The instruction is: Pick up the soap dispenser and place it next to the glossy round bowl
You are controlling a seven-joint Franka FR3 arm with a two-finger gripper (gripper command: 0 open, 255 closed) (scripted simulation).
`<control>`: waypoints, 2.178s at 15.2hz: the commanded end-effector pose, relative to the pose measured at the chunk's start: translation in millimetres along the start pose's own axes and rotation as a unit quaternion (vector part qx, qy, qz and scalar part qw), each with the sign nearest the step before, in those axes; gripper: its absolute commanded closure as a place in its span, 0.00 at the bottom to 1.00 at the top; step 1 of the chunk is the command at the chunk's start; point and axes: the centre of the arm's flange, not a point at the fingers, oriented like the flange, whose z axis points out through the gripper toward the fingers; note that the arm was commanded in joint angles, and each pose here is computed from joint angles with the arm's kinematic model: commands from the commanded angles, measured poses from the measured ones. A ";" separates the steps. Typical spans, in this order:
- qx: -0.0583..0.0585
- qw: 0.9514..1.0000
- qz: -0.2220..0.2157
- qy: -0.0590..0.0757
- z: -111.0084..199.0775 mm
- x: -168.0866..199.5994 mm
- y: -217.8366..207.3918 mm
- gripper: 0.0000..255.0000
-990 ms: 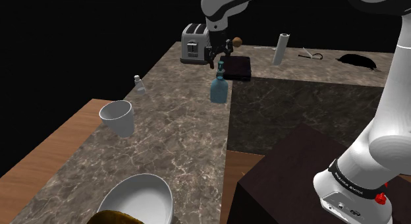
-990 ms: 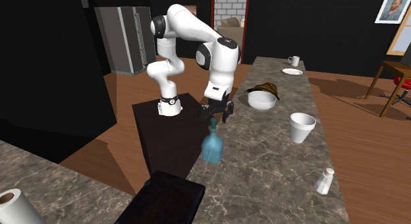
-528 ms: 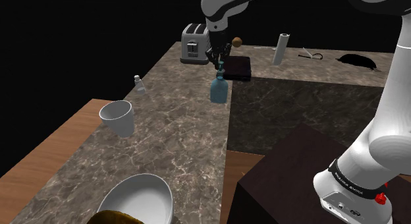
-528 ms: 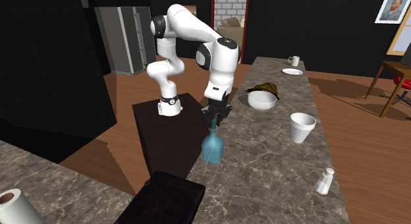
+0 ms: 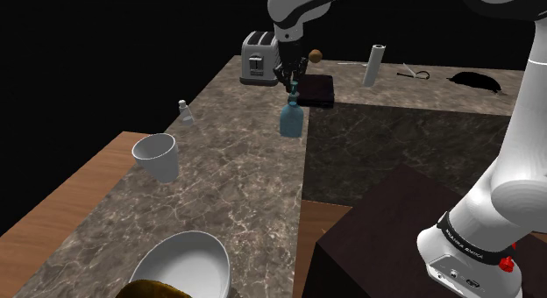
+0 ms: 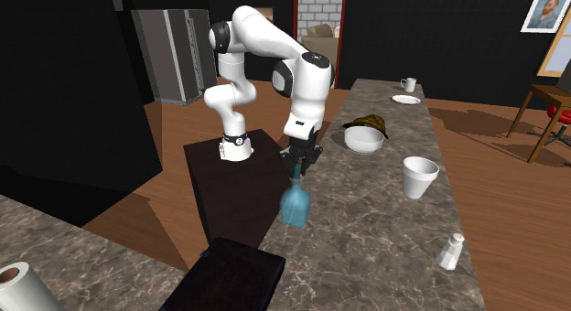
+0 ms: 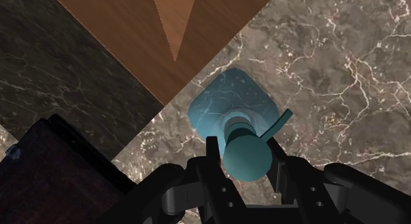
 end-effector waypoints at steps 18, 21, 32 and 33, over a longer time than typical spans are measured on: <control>0.000 1.000 0.000 0.000 -94.2 -9.9 6.3 1.00; 0.000 1.000 0.000 0.000 -109.9 -11.5 7.3 1.00; 0.000 1.000 0.000 0.000 -163.2 -30.4 -9.8 1.00; 0.000 1.000 0.000 0.000 -167.9 -37.5 -19.9 1.00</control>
